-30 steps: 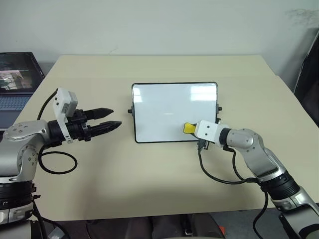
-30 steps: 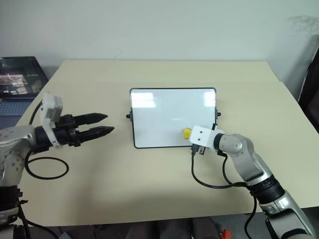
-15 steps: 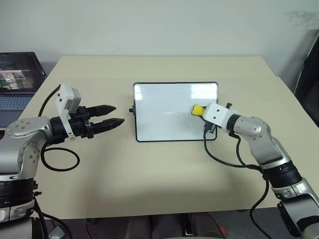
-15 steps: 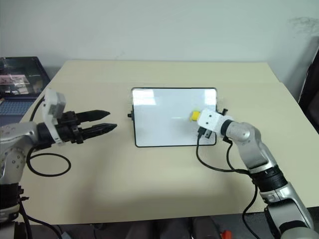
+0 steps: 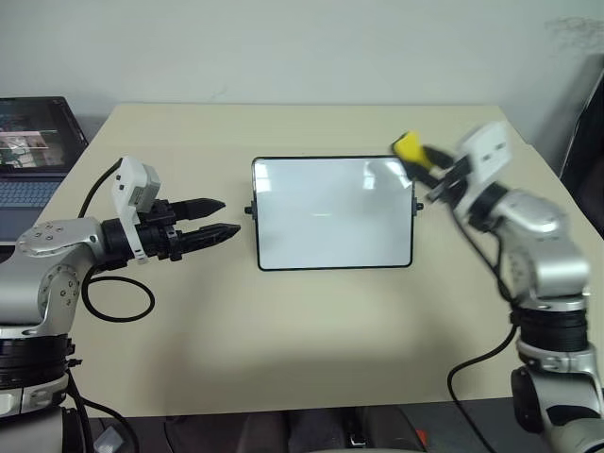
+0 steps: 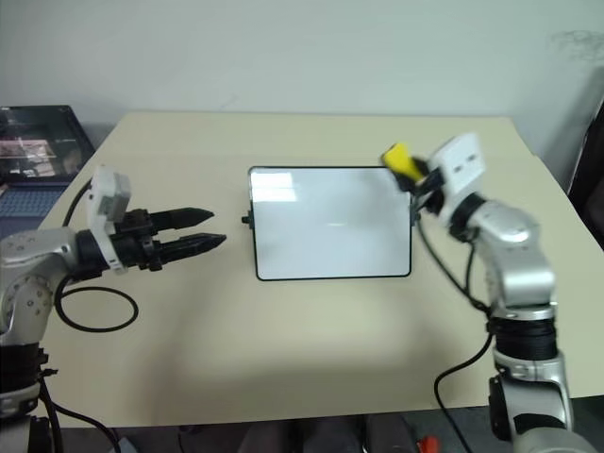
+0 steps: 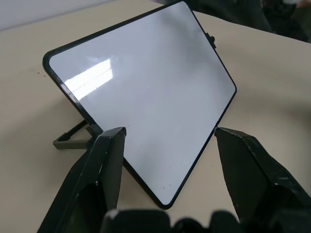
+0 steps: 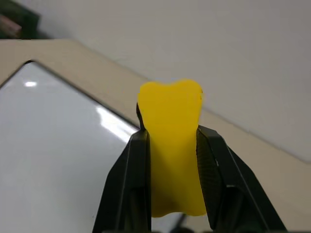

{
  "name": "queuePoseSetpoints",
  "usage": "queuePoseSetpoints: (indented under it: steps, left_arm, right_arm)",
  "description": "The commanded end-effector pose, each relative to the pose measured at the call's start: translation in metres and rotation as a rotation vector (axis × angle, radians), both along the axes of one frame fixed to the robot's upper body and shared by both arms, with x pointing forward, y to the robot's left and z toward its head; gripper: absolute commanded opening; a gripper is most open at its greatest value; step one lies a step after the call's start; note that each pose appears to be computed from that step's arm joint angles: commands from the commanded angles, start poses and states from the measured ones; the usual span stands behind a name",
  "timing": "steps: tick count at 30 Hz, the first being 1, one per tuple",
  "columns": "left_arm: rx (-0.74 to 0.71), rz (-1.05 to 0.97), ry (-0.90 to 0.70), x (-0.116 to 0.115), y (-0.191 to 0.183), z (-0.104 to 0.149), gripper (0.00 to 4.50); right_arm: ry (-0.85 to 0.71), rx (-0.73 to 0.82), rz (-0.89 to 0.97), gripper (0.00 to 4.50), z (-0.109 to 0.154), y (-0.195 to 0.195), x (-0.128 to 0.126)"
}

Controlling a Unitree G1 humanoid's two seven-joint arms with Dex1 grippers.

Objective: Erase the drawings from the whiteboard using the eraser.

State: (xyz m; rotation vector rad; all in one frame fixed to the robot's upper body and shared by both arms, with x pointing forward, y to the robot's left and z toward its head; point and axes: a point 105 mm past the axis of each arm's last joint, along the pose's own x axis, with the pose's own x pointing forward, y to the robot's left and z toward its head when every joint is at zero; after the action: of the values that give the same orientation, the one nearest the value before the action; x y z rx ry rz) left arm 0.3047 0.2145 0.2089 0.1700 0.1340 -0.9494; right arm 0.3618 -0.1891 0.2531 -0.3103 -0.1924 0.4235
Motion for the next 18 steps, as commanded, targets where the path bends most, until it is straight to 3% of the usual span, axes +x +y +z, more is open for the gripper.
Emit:
queuePoseSetpoints:
  steps: [1, 3, 8, 15, 18]
  left_arm:
    - [0.008, -0.011, -0.055, -0.003, -0.001, 0.014, 3.14]
    - [0.006, -0.012, -0.052, -0.002, -0.003, 0.013, 3.14]
    - [0.008, -0.025, -0.043, 0.000, -0.006, 0.010, 3.14]
    - [0.003, -0.030, -0.041, 0.001, -0.008, 0.009, 3.14]
    - [0.004, -0.026, -0.042, 0.000, -0.006, 0.009, 3.14]
  right_arm:
    - [0.035, 0.234, -0.123, 0.96, 0.000, -0.045, -0.008]
    - [0.113, 0.308, -0.156, 0.96, -0.014, -0.057, -0.012]
    - [0.410, 0.223, -0.227, 0.96, -0.065, -0.054, -0.021]
    - [0.617, 0.298, -0.350, 0.96, -0.093, -0.059, -0.020]
    - [0.692, 0.263, -0.406, 0.96, -0.106, -0.066, -0.022]
